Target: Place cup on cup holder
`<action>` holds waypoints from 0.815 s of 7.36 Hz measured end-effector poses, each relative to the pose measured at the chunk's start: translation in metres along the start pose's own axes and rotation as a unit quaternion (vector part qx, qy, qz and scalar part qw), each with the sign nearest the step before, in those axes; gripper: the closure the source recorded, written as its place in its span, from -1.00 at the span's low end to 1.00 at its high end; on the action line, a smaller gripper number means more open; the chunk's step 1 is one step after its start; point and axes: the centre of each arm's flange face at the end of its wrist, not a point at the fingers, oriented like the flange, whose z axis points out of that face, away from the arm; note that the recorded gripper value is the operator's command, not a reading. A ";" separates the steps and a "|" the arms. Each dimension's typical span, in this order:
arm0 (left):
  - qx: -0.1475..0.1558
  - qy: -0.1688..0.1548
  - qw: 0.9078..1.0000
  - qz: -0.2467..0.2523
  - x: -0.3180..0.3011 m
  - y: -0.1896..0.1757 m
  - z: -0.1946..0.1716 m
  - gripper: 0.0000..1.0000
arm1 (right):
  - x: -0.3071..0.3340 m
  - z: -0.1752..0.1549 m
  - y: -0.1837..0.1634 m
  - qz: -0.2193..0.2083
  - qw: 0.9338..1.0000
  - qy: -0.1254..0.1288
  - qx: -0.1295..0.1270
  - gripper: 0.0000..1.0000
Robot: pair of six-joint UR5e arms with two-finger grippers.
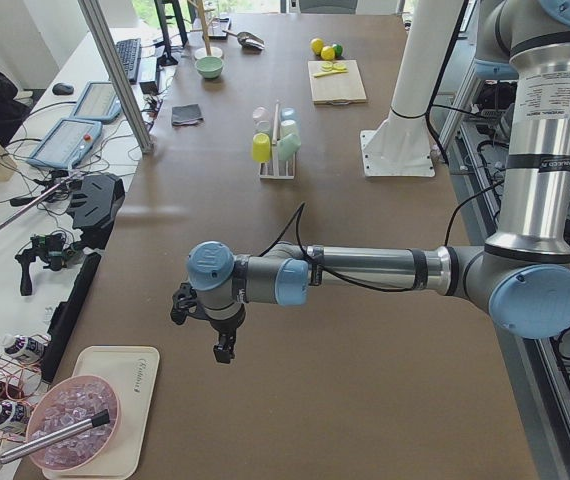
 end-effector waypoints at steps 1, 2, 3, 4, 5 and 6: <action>0.002 0.000 1.000 -0.005 -0.005 0.002 -0.002 -0.95 | -0.002 -0.001 0.000 0.072 0.997 -0.008 0.002 -1.00; 0.004 -0.001 1.000 -0.009 -0.008 0.004 -0.004 -0.96 | -0.002 -0.002 0.000 0.112 0.994 -0.009 0.004 -1.00; 0.005 -0.001 1.000 -0.011 -0.010 0.004 -0.005 -0.95 | -0.002 -0.001 -0.001 0.109 0.994 -0.007 0.005 -1.00; 0.005 -0.001 1.000 -0.012 -0.010 0.004 -0.005 -0.95 | 0.000 0.001 0.000 0.082 0.997 -0.006 0.003 -1.00; 0.006 -0.001 1.000 -0.012 -0.010 0.004 -0.006 -0.95 | 0.003 0.004 0.003 0.063 0.998 -0.005 0.000 -1.00; 0.006 -0.001 1.000 -0.012 -0.009 0.003 -0.006 -0.95 | 0.004 0.006 0.005 0.054 0.999 -0.005 -0.002 -1.00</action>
